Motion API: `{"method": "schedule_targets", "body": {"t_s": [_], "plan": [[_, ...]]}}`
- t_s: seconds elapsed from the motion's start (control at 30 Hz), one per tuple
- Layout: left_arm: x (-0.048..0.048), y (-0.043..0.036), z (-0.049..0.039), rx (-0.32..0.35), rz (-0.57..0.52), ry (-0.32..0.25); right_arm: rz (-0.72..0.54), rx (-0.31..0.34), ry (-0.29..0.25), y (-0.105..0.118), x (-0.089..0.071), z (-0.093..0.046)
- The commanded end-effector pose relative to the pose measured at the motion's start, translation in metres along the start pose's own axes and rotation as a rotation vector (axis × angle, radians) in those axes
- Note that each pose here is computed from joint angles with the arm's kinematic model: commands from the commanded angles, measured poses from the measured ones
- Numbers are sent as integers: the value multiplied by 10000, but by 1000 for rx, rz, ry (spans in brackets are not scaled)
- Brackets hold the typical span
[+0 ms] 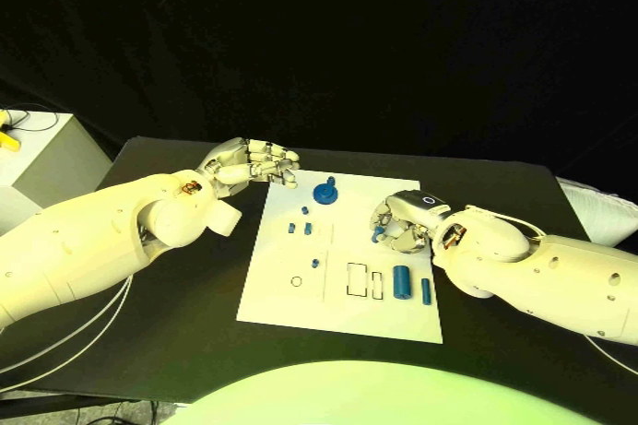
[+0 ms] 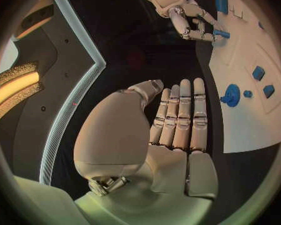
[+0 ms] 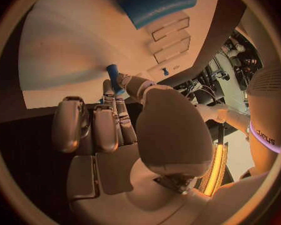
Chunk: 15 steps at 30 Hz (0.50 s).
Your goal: Assemble the parts on the task board
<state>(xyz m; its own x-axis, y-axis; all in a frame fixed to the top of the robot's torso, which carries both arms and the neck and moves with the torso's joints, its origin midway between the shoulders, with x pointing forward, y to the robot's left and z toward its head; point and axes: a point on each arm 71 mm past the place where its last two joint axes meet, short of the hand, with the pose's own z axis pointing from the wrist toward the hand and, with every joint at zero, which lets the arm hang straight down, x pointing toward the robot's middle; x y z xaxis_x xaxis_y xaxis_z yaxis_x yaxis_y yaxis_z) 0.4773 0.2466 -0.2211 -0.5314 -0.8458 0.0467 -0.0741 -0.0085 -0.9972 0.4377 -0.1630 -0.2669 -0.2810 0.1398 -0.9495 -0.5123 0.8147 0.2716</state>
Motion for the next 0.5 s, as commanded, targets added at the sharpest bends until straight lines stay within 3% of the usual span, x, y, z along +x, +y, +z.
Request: {"method": "schedule_targets", "body": {"t_s": [0.03,0.3,0.5], "plan": [[16,-4,4,5,-12,16,63,27,-54,-12,-65,-38],[-19,15,5,1,-14,5,105,-29,-119,167,-294,-160],[-15,48,13,-1,-20,1,137,-101,-138,416,-351,-166]]}}
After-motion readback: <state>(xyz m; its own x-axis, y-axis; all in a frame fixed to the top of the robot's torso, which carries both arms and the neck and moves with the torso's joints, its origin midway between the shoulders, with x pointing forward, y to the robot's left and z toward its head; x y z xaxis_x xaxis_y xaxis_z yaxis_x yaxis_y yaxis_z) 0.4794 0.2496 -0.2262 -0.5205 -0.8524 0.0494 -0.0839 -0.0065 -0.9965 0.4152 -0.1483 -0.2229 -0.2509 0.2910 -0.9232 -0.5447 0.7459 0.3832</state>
